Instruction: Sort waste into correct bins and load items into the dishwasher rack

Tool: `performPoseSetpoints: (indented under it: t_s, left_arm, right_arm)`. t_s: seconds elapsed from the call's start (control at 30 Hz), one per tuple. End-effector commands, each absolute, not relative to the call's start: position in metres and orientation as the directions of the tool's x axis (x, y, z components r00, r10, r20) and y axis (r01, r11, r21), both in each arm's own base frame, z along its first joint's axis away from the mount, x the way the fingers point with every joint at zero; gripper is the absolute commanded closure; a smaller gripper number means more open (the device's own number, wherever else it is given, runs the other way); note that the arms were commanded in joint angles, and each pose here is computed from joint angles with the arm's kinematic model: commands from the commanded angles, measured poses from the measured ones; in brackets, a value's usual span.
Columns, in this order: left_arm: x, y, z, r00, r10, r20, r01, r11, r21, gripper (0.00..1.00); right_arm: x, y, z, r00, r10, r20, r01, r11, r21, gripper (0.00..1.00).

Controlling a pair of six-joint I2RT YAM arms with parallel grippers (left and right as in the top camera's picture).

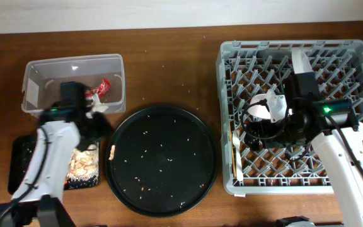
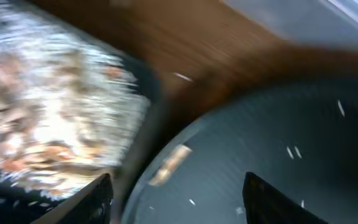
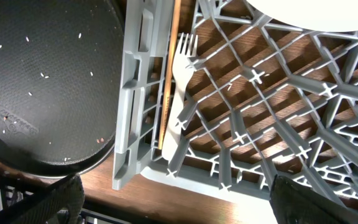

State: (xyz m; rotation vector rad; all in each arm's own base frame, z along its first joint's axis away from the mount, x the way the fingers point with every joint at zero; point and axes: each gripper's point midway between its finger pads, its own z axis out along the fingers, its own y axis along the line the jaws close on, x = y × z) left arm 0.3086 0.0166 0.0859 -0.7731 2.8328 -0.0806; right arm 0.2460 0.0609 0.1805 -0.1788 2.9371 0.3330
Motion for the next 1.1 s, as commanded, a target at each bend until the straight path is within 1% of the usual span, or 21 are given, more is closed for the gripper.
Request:
performPoseSetpoints:
  t_s: [0.0,0.03,0.13,0.17,0.2,0.23,0.33,0.4,0.5,0.67,0.83,0.87,0.93,0.97,1.07]
  left_arm:
    - [0.309,-0.028,0.087,-0.949,-0.233,-0.211,-0.227,0.973,-0.049,0.32]
    - [0.308,-0.033,0.085,-0.959,-0.183,-0.214,-0.185,0.983,-0.012,0.28]
    - [0.306,-0.040,0.076,-0.974,-0.110,-0.199,-0.124,0.990,0.062,0.19]
    - [0.305,-0.043,0.071,-0.979,-0.091,-0.182,-0.105,0.992,0.069,0.14]
    - [0.304,-0.043,0.067,-0.982,-0.087,-0.167,-0.100,0.992,0.074,0.04]
    - [0.303,-0.043,0.062,-0.985,-0.086,-0.152,-0.099,0.992,0.080,0.03]
    - [0.302,-0.034,0.048,-0.989,-0.104,-0.107,-0.115,0.988,0.105,0.03]
    - [0.301,-0.029,0.037,-0.994,-0.084,-0.072,-0.092,0.989,0.112,0.03]
    - [0.297,-0.034,0.020,-0.999,-0.039,-0.008,-0.040,0.996,0.083,0.03]
    - [0.294,-0.041,0.007,-0.999,-0.027,0.036,-0.026,0.999,0.047,0.03]
    - [0.292,-0.042,0.007,-0.999,-0.023,0.044,-0.021,0.999,0.045,0.03]
    - [0.291,-0.042,0.007,-0.999,-0.023,0.050,-0.020,0.999,0.044,0.05]
    - [0.285,-0.040,0.007,-0.997,-0.022,0.071,-0.018,0.998,0.053,0.15]
    - [0.284,-0.038,0.008,-0.997,-0.023,0.076,-0.018,0.998,0.065,0.19]
    - [0.286,-0.038,0.017,-0.997,-0.023,0.072,-0.018,0.998,0.066,0.21]
  right_arm:
    - [0.246,0.061,0.179,-0.976,-0.112,-0.189,-0.150,0.969,0.198,0.02]
    - [0.245,0.061,0.179,-0.976,-0.112,-0.189,-0.150,0.969,0.197,0.02]
    - [0.245,0.061,0.179,-0.976,-0.112,-0.188,-0.149,0.969,0.197,0.02]
    - [0.245,0.061,0.179,-0.976,-0.112,-0.188,-0.149,0.969,0.198,0.02]
    - [0.245,0.061,0.179,-0.976,-0.112,-0.188,-0.149,0.969,0.198,0.02]
    - [0.245,0.061,0.179,-0.976,-0.112,-0.188,-0.149,0.969,0.198,0.02]
    - [0.245,0.061,0.179,-0.976,-0.112,-0.186,-0.149,0.969,0.198,0.02]
    - [0.245,0.061,0.179,-0.976,-0.112,-0.187,-0.149,0.969,0.198,0.02]
    - [0.245,0.061,0.179,-0.976,-0.112,-0.188,-0.149,0.969,0.198,0.01]
    - [0.245,0.061,0.179,-0.976,-0.112,-0.188,-0.149,0.969,0.198,0.02]
    - [0.245,0.061,0.179,-0.976,-0.112,-0.186,-0.149,0.969,0.198,0.02]
    - [0.245,0.061,0.179,-0.976,-0.112,-0.185,-0.149,0.969,0.198,0.02]
    - [0.245,0.061,0.179,-0.976,-0.112,-0.185,-0.149,0.969,0.198,0.02]
    - [0.245,0.061,0.179,-0.976,-0.112,-0.185,-0.149,0.969,0.198,0.02]
    - [0.245,0.061,0.179,-0.976,-0.112,-0.188,-0.149,0.969,0.198,0.02]
